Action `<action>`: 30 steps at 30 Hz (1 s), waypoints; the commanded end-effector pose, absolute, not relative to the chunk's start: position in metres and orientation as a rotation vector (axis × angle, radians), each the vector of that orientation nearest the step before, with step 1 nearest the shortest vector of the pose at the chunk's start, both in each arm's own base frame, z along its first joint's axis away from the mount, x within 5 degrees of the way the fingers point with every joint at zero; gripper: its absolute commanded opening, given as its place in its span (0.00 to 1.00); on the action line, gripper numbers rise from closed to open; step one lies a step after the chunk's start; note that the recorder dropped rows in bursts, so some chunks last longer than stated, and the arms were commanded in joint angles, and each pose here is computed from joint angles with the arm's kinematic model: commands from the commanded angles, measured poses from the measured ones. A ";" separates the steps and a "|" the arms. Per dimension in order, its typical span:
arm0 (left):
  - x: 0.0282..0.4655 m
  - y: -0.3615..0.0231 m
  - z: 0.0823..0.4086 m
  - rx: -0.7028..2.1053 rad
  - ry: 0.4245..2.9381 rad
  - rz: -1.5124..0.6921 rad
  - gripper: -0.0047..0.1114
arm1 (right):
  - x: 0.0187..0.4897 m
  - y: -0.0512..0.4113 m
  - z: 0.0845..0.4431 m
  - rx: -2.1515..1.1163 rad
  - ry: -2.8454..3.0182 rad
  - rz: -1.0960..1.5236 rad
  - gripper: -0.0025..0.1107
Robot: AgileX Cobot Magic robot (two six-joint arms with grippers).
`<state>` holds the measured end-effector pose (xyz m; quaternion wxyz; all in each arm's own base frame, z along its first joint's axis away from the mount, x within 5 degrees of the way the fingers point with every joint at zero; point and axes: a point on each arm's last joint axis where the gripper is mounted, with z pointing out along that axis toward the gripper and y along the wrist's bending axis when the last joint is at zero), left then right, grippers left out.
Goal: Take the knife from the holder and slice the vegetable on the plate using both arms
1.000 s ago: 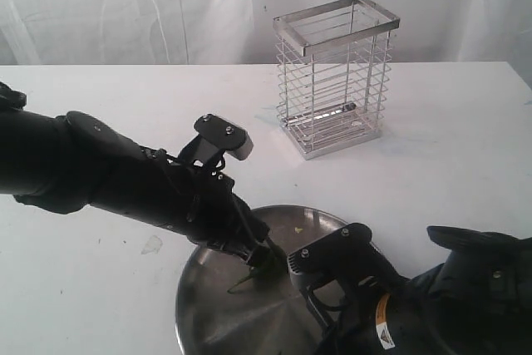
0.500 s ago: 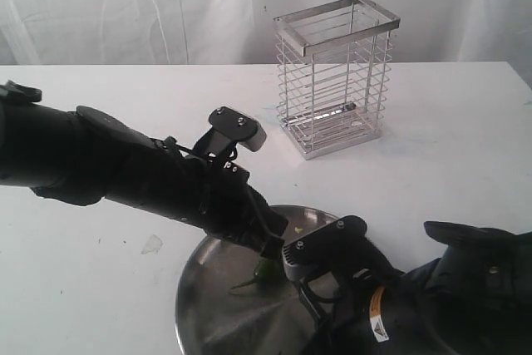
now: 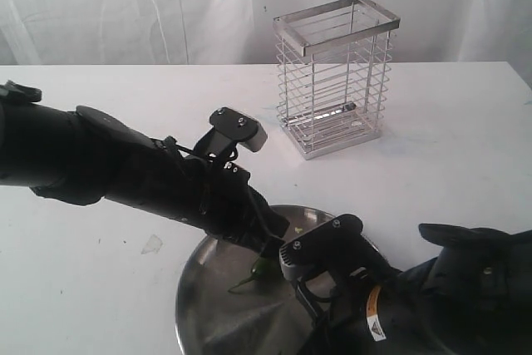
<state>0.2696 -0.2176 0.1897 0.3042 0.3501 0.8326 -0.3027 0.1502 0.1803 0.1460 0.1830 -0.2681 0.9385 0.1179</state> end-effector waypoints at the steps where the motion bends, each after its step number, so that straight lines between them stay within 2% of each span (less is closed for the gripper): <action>1: 0.268 -0.219 0.193 0.927 2.196 -0.841 0.07 | 0.155 0.184 0.143 -0.776 2.635 0.326 0.02; 14: 0.268 -0.219 0.188 0.954 2.203 -0.824 0.07 | 0.159 0.188 0.142 -0.810 2.642 0.293 0.02; 19: 0.268 -0.219 0.188 0.963 2.202 -0.820 0.07 | 0.159 0.187 0.155 -0.794 2.596 0.326 0.02; 30: 0.268 -0.219 0.188 0.963 2.202 -0.822 0.07 | 0.162 0.181 0.153 -0.766 2.609 0.218 0.02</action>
